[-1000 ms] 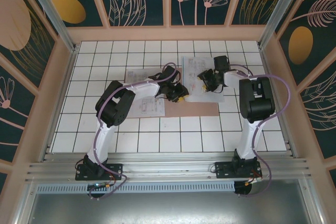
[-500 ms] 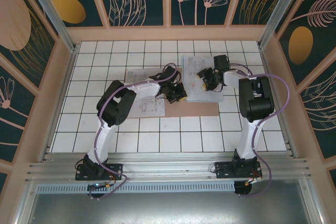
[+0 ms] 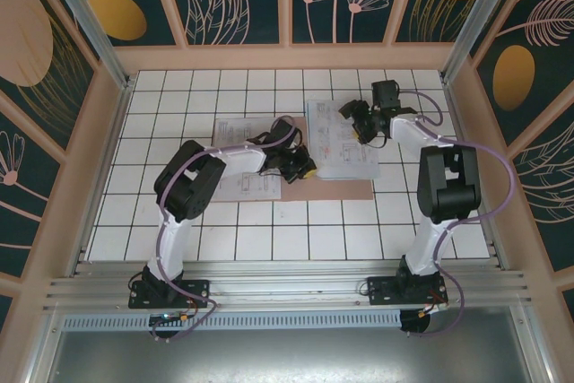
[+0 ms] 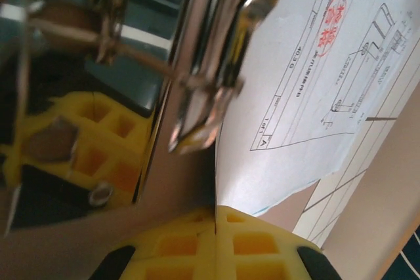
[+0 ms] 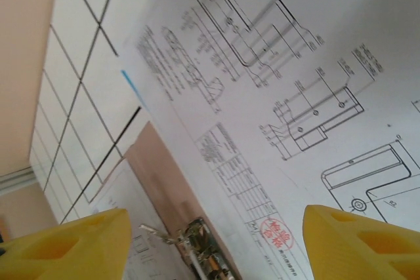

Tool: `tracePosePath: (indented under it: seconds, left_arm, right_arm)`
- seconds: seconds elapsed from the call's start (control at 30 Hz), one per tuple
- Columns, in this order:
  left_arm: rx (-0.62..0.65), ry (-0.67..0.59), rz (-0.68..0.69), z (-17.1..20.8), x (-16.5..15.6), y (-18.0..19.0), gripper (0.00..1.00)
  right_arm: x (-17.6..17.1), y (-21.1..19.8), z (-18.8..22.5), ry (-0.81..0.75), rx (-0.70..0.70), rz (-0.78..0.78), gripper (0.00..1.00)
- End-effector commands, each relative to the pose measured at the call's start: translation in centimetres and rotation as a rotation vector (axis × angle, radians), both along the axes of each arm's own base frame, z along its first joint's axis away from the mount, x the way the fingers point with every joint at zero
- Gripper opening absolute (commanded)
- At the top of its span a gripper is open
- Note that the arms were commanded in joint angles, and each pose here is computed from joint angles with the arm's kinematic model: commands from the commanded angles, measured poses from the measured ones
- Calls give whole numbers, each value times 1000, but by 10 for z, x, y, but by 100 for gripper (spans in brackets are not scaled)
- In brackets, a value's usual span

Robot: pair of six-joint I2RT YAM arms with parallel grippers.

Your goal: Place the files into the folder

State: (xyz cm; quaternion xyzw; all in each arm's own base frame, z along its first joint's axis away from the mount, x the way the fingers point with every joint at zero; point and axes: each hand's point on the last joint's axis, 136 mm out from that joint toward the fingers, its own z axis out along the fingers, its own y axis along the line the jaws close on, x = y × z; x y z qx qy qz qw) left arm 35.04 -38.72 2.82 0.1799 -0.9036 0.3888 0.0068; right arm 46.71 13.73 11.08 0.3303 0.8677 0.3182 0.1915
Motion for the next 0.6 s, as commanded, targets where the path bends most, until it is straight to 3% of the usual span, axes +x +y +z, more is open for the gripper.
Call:
tracePosePath:
  seconds: [0.0, 0.57]
  left_arm:
    - [-61, -1, 35, 22, -2, 3, 0]
    - [-61, 35, 82, 20, -29, 32, 0]
  right_arm:
    - [-7, -5, 7, -4, -21, 8, 70]
    - [-15, 4, -1, 14, 10, 39, 69]
